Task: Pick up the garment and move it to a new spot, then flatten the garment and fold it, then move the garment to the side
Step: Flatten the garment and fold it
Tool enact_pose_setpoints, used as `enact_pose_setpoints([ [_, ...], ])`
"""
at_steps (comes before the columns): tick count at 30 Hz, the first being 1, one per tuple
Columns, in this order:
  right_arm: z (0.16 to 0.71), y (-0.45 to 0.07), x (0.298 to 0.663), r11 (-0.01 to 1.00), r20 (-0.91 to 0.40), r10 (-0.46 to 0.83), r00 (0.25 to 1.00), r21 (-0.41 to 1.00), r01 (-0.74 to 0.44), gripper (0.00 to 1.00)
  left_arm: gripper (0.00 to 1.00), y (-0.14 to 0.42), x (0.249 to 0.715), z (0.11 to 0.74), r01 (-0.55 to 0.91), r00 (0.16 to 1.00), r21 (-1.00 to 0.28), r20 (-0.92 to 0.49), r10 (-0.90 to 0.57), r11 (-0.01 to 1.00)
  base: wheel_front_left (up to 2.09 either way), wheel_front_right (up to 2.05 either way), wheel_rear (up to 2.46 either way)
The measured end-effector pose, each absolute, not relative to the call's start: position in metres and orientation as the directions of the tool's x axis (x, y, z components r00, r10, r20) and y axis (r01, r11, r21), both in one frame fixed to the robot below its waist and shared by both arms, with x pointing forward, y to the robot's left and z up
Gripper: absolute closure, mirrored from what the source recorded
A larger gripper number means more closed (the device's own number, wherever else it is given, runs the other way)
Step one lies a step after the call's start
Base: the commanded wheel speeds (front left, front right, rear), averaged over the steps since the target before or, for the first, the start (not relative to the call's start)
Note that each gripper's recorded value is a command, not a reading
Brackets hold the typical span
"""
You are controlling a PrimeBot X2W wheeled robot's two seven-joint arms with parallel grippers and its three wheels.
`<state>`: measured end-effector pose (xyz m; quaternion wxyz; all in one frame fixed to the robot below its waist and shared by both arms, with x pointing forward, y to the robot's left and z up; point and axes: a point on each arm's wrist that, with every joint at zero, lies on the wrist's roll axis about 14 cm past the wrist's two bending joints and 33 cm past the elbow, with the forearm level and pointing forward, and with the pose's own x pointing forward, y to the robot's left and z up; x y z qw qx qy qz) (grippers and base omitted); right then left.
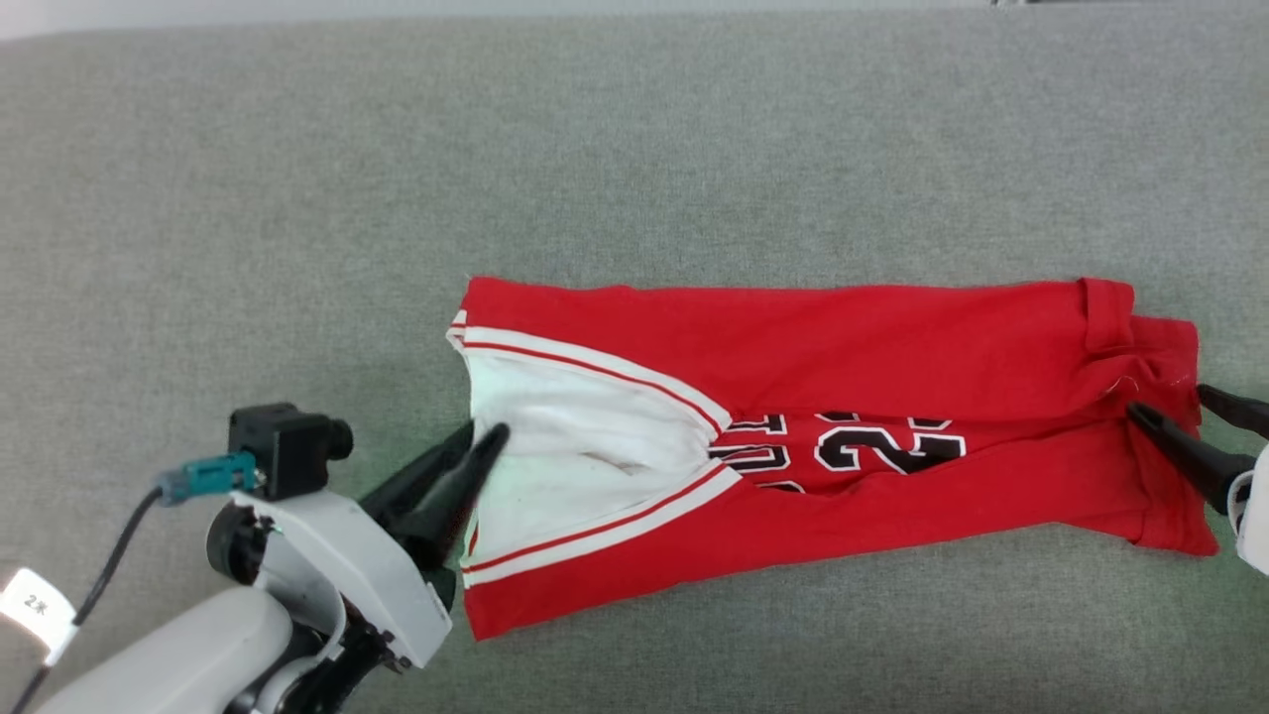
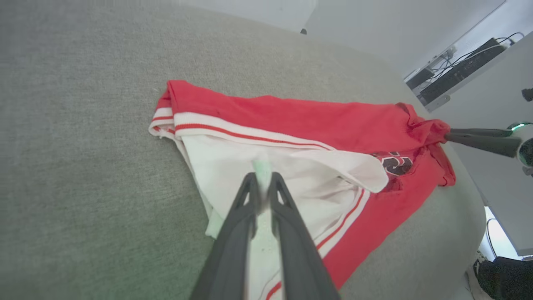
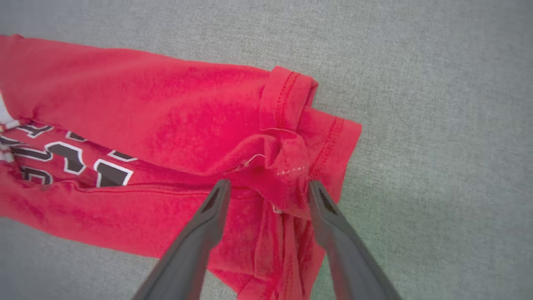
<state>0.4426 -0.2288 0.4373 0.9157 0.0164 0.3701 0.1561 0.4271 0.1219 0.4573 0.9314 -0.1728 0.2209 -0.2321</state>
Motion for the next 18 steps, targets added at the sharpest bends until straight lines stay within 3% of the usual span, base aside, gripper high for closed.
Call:
enact_pose_setpoints([
  [11, 0.442, -0.242, 0.427, 0.966, -0.699, 0.257, 0.668, 0.16, -0.205, 0.0, 0.0, 0.151, 0.416, 0.459, 0.207, 0.901, -0.405, -0.275, -0.335, 0.89, 0.0, 0.0, 0.0],
  [18, 0.432, -0.257, 0.419, 0.976, -0.745, 0.22, 0.629, 0.171, -0.138, 0.0, 0.0, 0.184, 0.405, 0.463, 0.042, 0.97, -0.397, -0.204, -0.133, 0.917, 0.0, 0.0, 0.0],
])
